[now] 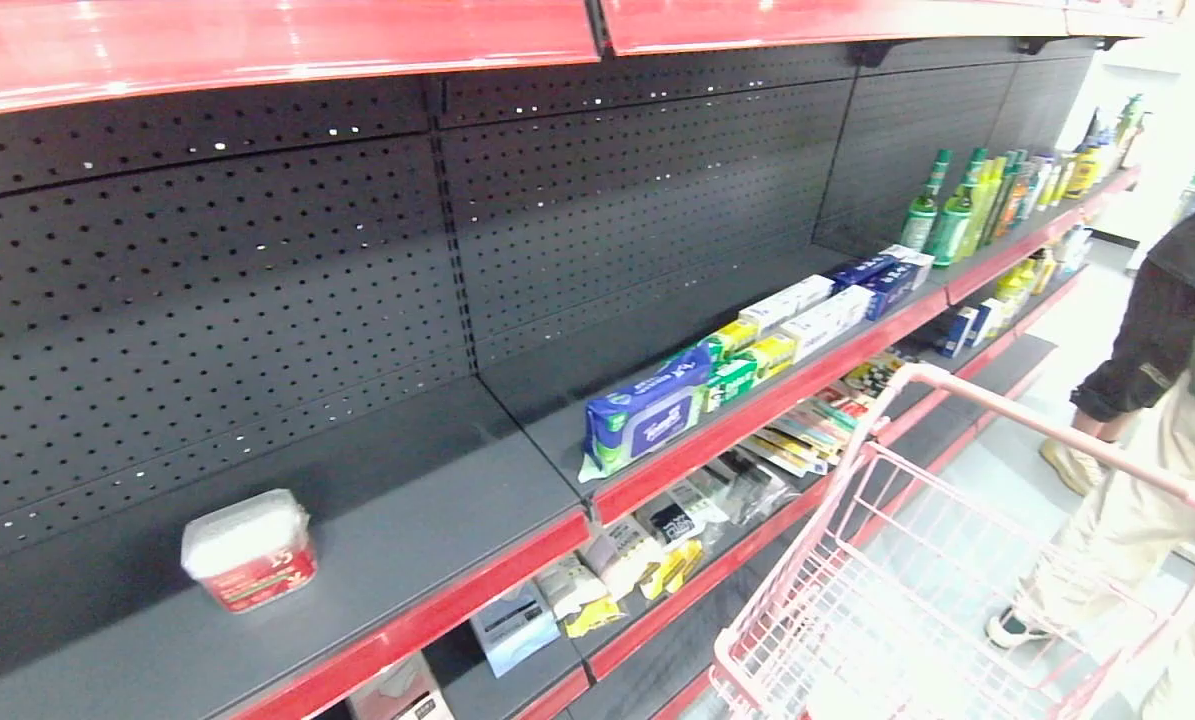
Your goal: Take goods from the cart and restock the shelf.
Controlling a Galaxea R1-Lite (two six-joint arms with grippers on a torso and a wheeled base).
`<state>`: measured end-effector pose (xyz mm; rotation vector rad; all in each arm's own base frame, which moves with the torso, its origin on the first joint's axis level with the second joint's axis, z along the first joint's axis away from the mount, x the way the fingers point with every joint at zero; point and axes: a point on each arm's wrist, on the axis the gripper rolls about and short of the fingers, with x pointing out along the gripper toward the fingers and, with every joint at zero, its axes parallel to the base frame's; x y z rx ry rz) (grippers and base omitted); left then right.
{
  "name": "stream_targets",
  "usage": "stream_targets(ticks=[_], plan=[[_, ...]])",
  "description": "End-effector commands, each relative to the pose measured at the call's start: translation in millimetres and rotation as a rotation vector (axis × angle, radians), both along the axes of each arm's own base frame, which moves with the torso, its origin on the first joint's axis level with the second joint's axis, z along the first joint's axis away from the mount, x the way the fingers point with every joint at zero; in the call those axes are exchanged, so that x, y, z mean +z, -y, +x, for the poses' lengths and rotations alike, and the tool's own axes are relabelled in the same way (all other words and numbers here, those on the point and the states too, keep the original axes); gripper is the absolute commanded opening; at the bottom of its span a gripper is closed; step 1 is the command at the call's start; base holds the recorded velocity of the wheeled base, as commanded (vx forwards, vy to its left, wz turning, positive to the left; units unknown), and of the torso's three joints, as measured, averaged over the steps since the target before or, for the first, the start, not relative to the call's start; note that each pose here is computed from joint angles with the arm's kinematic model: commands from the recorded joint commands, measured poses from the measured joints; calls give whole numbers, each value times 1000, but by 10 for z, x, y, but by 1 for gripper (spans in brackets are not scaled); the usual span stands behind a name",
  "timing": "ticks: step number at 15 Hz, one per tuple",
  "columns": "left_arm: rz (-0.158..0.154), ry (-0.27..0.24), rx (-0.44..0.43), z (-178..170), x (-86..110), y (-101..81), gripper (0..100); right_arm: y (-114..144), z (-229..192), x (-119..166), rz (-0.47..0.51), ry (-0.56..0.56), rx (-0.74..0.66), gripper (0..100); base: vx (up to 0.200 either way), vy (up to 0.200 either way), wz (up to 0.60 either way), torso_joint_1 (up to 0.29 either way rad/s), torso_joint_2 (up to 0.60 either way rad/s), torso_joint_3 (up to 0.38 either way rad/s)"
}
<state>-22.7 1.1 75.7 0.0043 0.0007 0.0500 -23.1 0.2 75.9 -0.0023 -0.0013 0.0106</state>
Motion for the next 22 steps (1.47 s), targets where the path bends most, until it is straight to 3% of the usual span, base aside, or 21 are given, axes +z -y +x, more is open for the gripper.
stream_targets(ticks=[1, 3, 12, 13, 14, 15, 18, 19, 20, 21, 22], plan=[[0, 1, 1, 0, 0, 0, 100, 0, 1, 1, -1, -1, 0, 100, 0, 0, -600, 2, -2, 12], [0, 1, 1, 0, 0, 0, 100, 0, 1, 1, 1, -1, 2, 100, 0, 0, -600, 2, 2, 2], [0, 1, 1, 0, 0, 0, 100, -1, 15, 69, -4, -18, 5, 100, 0, 0, 0, 0, 0, 0], [0, 1, 1, 0, 0, 0, 100, 0, 63, 600, 38, -4, 15, 100, 0, 0, 0, 0, 0, 0], [0, 1, 1, 0, 0, 0, 100, 0, 230, 1208, 185, 8, 7, 100, 0, 0, 0, 0, 0, 0], [0, 1, 1, 0, 0, 0, 100, -2, 401, 1608, 255, 10, 11, 100, 0, 0, 0, 0, 0, 0], [0, 1, 1, 0, 0, 0, 100, 35, 1085, 1429, 139, -277, -67, 100, 0, 0, 0, 0, 0, 0], [0, 1, 1, 0, 0, 0, 100, 63, 1316, 1333, 166, -356, -93, 100, 0, 0, 0, 0, 0, 0], [0, 1, 1, 0, 0, 0, 100, 79, 1659, 1063, 195, -467, -102, 100, 0, 0, 0, 0, 0, 0], [0, 1, 1, 0, 0, 0, 100, 77, 1707, 1007, 193, -491, -99, 100, 0, 0, 0, 0, 0, 0], [0, 1, 1, 0, 0, 0, 100, 61, 1920, 743, 158, -640, -28, 100, 0, 0, 0, 0, 0, 0]])
